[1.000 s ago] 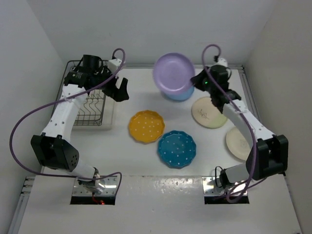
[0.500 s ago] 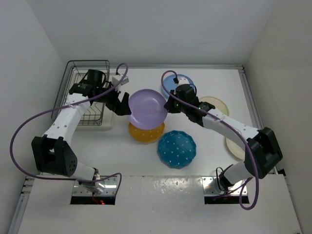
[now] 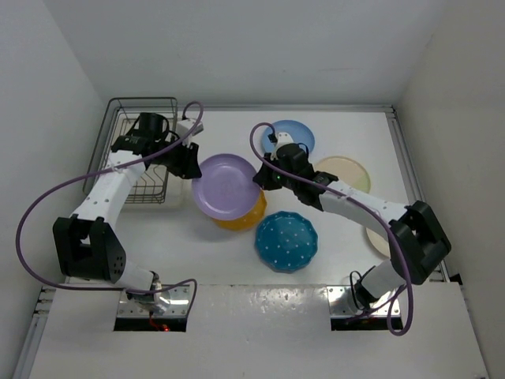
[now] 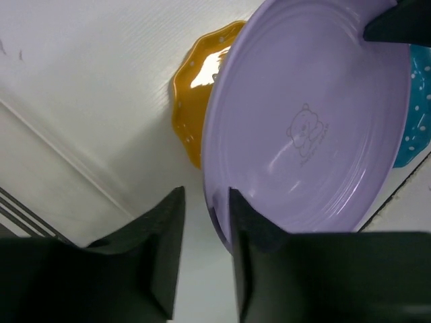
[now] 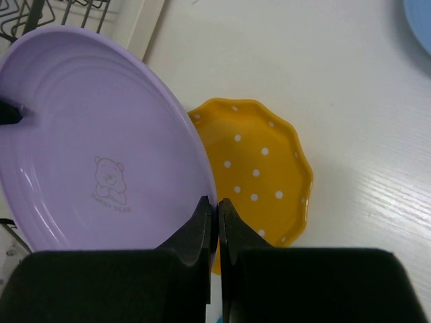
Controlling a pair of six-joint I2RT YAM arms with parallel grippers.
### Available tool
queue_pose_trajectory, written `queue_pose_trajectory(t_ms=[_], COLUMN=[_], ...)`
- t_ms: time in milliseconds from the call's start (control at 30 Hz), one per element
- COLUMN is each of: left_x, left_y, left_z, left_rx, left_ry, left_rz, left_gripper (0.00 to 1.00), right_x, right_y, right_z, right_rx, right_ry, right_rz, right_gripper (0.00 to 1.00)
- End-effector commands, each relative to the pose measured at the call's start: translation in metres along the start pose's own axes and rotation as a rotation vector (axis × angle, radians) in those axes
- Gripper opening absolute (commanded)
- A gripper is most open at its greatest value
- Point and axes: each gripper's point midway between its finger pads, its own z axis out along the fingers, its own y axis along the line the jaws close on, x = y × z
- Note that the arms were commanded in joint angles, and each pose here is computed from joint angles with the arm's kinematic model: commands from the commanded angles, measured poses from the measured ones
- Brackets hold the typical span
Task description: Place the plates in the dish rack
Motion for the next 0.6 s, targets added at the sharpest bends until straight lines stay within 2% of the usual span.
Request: queue_pose_trajectory(t_ms=[0, 67, 233, 267, 300, 333, 367, 433, 467, 533, 567], left_x=[-0.003, -0.002, -0.002, 0.002, 0.0, 0.001, -0.006, -0.016, -0.037, -0.055, -0.078], left_y=[0.011, 0.013, 0.017, 0.016, 0.015, 0.021, 0.026, 0.035, 0.042, 0.071, 0.078], left_z=[-0.005, -0.005, -0.007, -0.006, -0.008, -0.01, -0.015, -0.024, -0.038, -0.067, -0.092], left_rx=[-0.045, -0.055, -0.064, -0.061, -0.064, -0.085, -0.122, -0.19, -0.25, -0.422, -0.516], left_ry=[-0.024, -0.02, -0.023, -0.016, -0.023, -0.02, -0.029, -0.038, -0.077, -0.108, -0.151], left_rz=[0.013, 0.012, 0.004, -0.001, 0.004, -0.002, -0.001, -0.001, 0.018, 0.009, 0.03], left_gripper=[0.33, 0.25, 0.25, 0.19, 0.04, 0.0, 0.0, 0.0, 0.0, 0.0, 0.0], right_x=[-0.036, -0.037, -0.037, -0.04, -0.04, -0.041, -0.043, -0.042, -0.041, -0.045, -0.047], right_y=[0.032, 0.032, 0.033, 0.034, 0.034, 0.034, 0.035, 0.036, 0.035, 0.031, 0.024], right_z=[-0.002, -0.001, 0.002, 0.001, 0.003, 0.003, 0.003, 0.005, 0.006, 0.006, 0.005], right_rx=[-0.125, -0.129, -0.161, -0.167, -0.171, -0.176, -0.189, -0.212, -0.21, -0.195, -0.179], right_ry=[-0.111, -0.118, -0.114, -0.118, -0.112, -0.11, -0.108, -0.086, -0.076, -0.066, -0.065], right_rz=[-0.004, -0.004, 0.012, 0.013, 0.017, 0.017, 0.018, 0.021, 0.021, 0.03, 0.038], right_gripper=[0.0, 0.0, 0.0, 0.0, 0.0, 0.01, 0.13, 0.54, 0.77, 0.96, 1.0])
